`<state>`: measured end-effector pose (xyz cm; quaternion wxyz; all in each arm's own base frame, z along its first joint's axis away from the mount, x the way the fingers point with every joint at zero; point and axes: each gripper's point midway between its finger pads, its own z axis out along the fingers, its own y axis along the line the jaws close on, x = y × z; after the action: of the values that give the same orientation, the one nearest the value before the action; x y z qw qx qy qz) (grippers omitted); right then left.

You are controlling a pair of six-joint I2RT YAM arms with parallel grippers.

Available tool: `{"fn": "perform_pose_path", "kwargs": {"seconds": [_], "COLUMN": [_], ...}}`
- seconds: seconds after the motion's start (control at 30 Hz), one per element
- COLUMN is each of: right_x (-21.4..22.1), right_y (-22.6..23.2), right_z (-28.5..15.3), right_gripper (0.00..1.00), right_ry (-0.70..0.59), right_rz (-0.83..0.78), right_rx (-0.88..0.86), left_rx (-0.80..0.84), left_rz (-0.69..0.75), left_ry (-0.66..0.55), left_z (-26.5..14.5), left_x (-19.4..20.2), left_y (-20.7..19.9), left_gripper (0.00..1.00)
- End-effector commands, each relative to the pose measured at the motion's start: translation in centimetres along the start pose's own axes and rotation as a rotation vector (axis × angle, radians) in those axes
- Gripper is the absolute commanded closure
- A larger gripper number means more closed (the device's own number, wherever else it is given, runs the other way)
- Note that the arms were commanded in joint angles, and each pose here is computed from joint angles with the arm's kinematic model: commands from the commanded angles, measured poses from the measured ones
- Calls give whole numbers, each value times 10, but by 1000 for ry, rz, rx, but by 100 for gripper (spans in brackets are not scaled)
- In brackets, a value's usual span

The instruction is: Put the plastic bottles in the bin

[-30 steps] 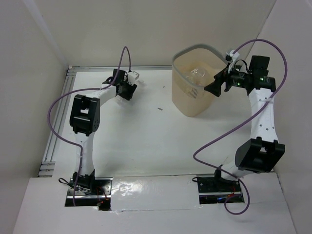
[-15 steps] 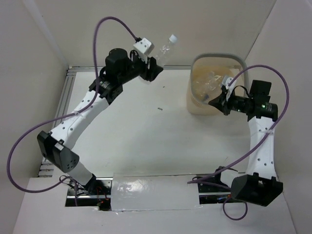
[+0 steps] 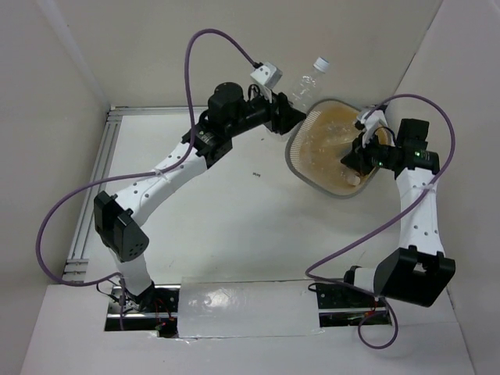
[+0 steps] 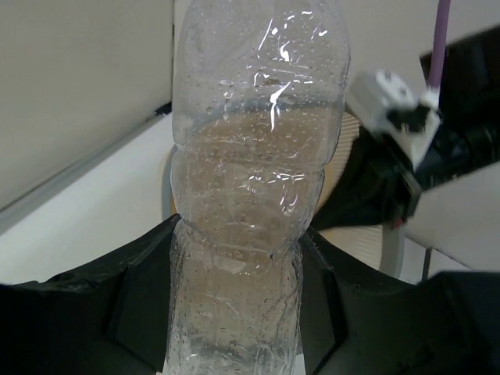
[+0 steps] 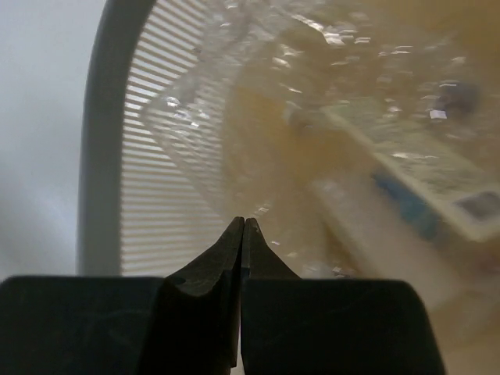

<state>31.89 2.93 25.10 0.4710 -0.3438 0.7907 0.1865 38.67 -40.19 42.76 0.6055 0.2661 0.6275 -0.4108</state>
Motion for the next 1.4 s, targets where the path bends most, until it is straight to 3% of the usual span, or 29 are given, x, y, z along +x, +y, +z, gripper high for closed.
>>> {"fn": "perform_pose_path", "kwargs": {"seconds": [0.0,0.33,0.77,1.2,1.37], "right_x": [-50,-46,-42,-60,-71], "right_y": [-40,-115,-138,-135,-130], "right_z": [-14,-8,13,47,47], "right_gripper": [100,100,97,95,88], "right_ry": [-86,-53,-23,-1,-33], "right_rz": [-56,119,148,126,99], "right_rx": [138,300,254,215,197], "left_rx": [70,118,146,124,132], "left_rz": [-3,-32,-56,-31,-32], "left_ry": [-109,-106,-119,-148,-174], "left_z": [-11,-10,-24,-47,-47], "left_x": [-34,-18,-1,-10,-19], "left_y": [-28,-34,-39,-39,-41], "left_gripper": [62,61,61,61,61]}}
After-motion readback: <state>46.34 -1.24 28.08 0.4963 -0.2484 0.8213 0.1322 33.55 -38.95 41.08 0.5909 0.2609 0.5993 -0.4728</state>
